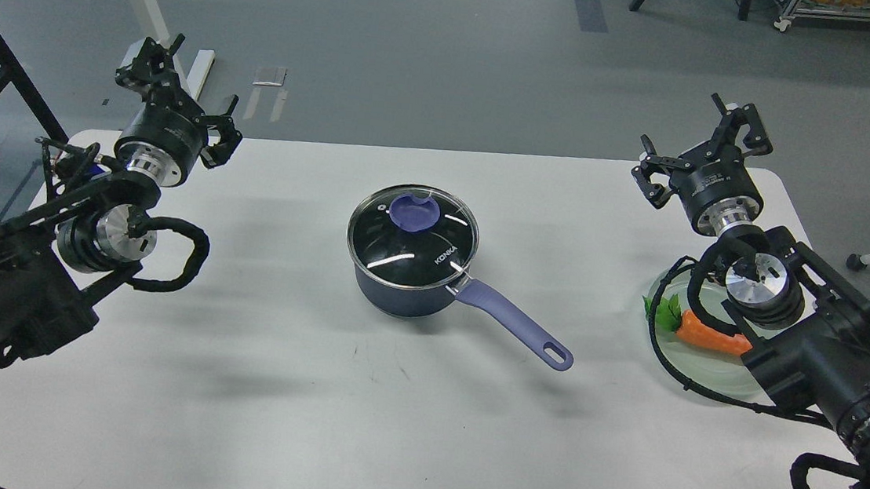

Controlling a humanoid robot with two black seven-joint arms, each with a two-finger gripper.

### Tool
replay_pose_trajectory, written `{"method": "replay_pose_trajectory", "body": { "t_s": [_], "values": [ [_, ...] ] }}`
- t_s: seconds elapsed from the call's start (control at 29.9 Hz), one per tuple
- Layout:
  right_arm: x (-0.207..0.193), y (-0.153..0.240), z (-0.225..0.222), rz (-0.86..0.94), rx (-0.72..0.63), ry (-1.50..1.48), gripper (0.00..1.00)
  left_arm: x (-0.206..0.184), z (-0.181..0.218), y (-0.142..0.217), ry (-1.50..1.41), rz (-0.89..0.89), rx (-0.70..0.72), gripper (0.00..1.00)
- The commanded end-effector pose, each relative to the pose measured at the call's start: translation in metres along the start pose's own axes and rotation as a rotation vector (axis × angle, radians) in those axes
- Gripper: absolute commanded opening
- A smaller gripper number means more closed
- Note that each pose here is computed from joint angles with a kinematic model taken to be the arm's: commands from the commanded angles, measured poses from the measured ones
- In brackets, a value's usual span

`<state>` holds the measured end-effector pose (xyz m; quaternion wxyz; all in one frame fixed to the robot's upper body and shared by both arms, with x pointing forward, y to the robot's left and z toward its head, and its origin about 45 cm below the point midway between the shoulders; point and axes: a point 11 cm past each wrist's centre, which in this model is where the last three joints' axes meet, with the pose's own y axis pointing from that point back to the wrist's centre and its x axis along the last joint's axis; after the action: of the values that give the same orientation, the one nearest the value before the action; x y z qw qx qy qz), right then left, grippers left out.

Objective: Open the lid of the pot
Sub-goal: 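Raise the right gripper up and away from the green plate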

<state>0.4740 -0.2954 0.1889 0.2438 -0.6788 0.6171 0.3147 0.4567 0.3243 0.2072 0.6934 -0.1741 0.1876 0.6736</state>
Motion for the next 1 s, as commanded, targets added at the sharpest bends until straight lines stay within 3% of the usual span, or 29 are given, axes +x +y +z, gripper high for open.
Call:
{"method": "replay_pose_trajectory", "body": {
  "t_s": [0.0, 0.4, 0.67, 0.97],
  "values": [
    [-0.001, 0.0, -0.002, -0.001, 0.006, -0.007, 1.0, 0.001, -0.003, 0.001, -0.012, 0.003, 0.009, 0.99],
    [-0.014, -0.002, -0.023, -0.055, -0.018, 0.098, 1.0, 0.003, -0.001, 0.001, -0.018, 0.018, 0.006, 0.99],
    [-0.08, -0.02, -0.08, -0.228, -0.103, 0.523, 1.0, 0.002, -0.002, 0.002, -0.073, -0.005, 0.011, 0.99],
    [-0.144, -0.001, -0.057, -0.493, -0.329, 1.241, 1.0, -0.004, 0.003, -0.001, -0.101, -0.027, 0.003, 0.99]
  ]
}}
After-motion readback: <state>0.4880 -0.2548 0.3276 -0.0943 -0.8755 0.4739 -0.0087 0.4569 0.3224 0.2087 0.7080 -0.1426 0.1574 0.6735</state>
